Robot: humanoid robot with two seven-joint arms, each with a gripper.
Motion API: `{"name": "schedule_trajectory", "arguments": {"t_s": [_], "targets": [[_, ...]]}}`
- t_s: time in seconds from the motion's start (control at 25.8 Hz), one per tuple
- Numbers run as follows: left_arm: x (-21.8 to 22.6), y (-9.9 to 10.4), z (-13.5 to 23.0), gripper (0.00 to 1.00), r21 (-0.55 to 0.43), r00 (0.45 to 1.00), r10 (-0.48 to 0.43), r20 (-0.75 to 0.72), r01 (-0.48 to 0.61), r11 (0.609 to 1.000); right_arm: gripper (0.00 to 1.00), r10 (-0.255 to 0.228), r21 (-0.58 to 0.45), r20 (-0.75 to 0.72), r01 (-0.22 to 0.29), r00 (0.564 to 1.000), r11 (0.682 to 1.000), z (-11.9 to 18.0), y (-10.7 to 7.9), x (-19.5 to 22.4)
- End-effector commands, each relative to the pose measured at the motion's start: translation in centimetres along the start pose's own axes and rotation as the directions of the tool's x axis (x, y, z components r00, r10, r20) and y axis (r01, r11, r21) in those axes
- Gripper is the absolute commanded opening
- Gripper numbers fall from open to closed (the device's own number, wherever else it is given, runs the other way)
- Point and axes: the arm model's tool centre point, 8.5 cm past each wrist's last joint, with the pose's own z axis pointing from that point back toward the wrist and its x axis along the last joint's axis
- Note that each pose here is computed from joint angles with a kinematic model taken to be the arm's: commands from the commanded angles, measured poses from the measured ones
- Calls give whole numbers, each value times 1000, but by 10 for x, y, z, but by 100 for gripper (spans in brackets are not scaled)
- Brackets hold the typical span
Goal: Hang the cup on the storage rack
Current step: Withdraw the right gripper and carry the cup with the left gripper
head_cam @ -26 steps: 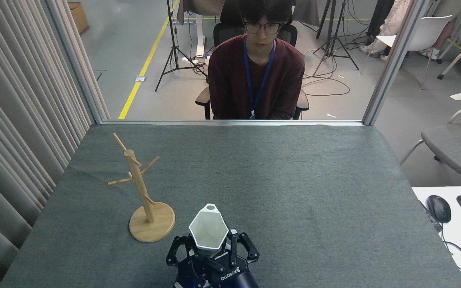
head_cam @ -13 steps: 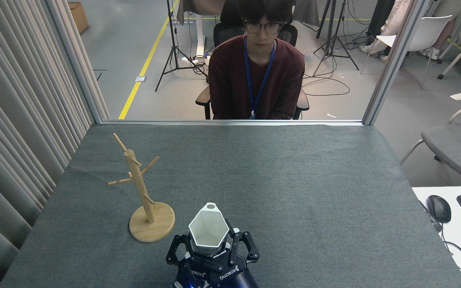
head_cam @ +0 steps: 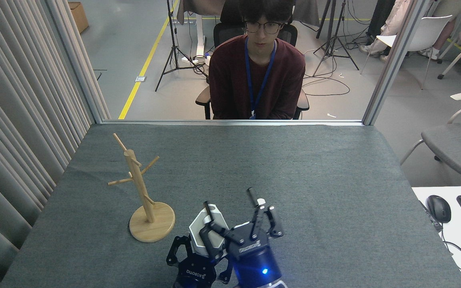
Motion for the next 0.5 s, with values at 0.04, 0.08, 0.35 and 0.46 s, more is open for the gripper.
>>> {"name": "schedule_trajectory", "arguments": {"t_s": [0.04, 0.08, 0.35, 0.46], "targets": [[0, -2, 2, 41, -6, 1000, -2, -5, 2, 1000, 98, -68, 145, -367, 129, 928, 981, -6, 36, -95], [0, -1, 2, 41, -4, 1000, 0, -8, 0, 1000, 98, 0, 228, -372, 91, 928, 969, 4, 54, -107], [-13, -1, 4, 41, -3, 998, -19, -63, 19, 1000, 98, 263, 470, -325, -86, 909, 879, 106, 88, -177], [-36, 0, 7, 41, 1, 993, -41, -115, 41, 999, 98, 272, 452, -331, -101, 904, 886, 114, 83, -188]]}}
